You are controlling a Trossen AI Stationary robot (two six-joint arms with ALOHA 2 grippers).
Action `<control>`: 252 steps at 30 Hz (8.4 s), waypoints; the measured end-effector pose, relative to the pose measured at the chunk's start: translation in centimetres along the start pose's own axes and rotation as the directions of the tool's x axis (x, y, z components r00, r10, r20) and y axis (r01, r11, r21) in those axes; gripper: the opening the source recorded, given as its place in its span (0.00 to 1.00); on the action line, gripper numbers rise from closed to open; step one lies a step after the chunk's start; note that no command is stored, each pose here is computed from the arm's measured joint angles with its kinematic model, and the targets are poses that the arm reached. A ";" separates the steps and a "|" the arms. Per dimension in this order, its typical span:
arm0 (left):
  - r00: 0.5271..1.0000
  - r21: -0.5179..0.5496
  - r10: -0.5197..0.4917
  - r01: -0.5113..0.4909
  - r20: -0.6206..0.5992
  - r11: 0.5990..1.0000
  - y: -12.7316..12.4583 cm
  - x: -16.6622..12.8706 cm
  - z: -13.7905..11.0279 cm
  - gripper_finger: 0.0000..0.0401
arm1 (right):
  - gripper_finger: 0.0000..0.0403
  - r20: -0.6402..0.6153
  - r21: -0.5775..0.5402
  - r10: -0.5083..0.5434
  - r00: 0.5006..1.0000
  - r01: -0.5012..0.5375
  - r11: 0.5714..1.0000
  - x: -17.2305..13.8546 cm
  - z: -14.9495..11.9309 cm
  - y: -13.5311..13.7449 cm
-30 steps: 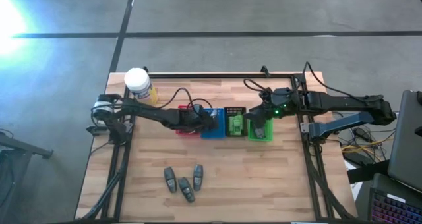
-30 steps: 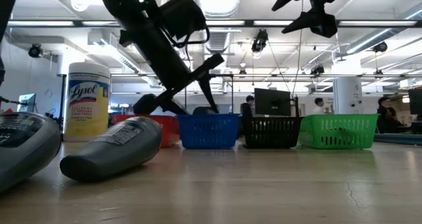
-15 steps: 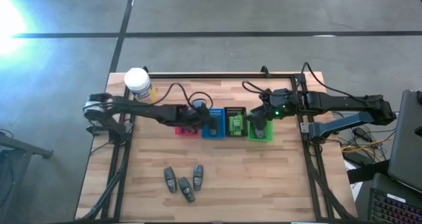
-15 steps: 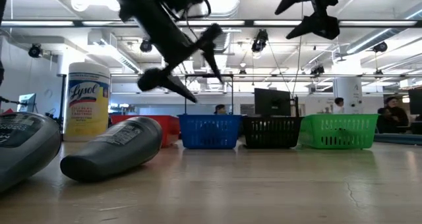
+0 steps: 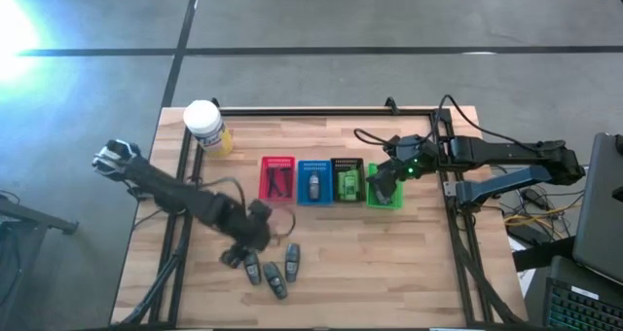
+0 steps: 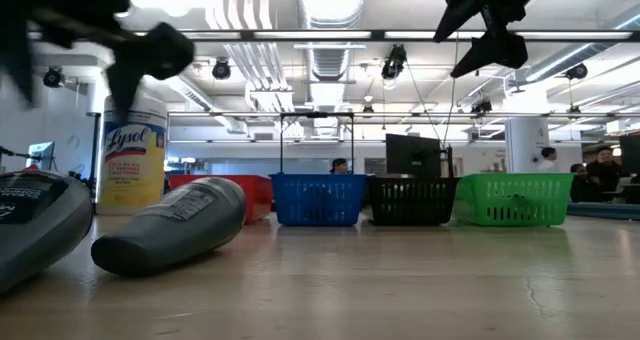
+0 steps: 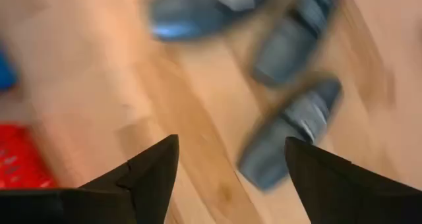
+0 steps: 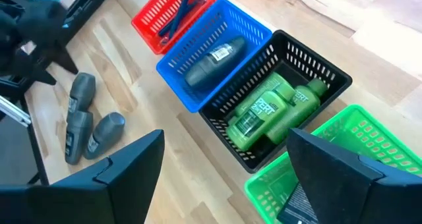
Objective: Pick & Place Travel size toiletries
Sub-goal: Put the deodorant into the blue basket
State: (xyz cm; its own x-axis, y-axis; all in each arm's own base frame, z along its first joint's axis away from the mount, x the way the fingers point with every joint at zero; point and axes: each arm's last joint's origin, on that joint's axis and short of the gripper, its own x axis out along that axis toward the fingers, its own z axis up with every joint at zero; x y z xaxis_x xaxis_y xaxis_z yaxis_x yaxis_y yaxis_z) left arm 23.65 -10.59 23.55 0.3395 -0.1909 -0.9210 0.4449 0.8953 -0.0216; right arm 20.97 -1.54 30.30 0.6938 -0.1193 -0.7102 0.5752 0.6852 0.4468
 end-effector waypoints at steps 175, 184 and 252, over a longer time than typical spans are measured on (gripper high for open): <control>0.998 0.701 -0.023 0.060 -0.062 0.711 -6.0 9.6 5.1 0.62 | 0.73 -0.083 -0.007 -0.005 0.997 0.005 1.000 0.7 -0.9 -0.7; 0.992 0.663 -0.059 0.121 -0.115 0.739 -6.0 10.2 4.6 0.54 | 0.69 -0.085 -0.013 -0.006 0.996 0.005 1.000 0.7 -0.9 -0.7; 0.885 0.544 0.462 -0.362 -0.054 0.757 18.2 2.4 2.9 0.53 | 0.75 -0.054 0.097 -0.027 0.998 0.033 0.995 0.5 -0.8 -0.8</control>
State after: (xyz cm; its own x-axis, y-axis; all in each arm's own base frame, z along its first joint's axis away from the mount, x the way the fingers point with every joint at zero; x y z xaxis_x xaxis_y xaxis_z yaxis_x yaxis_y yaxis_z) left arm 34.96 4.11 22.06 0.4617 0.2661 -0.8462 0.6646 0.5280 0.5287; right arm 20.54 -1.60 29.14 0.6533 -0.0990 -0.7506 0.6369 0.6079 0.4742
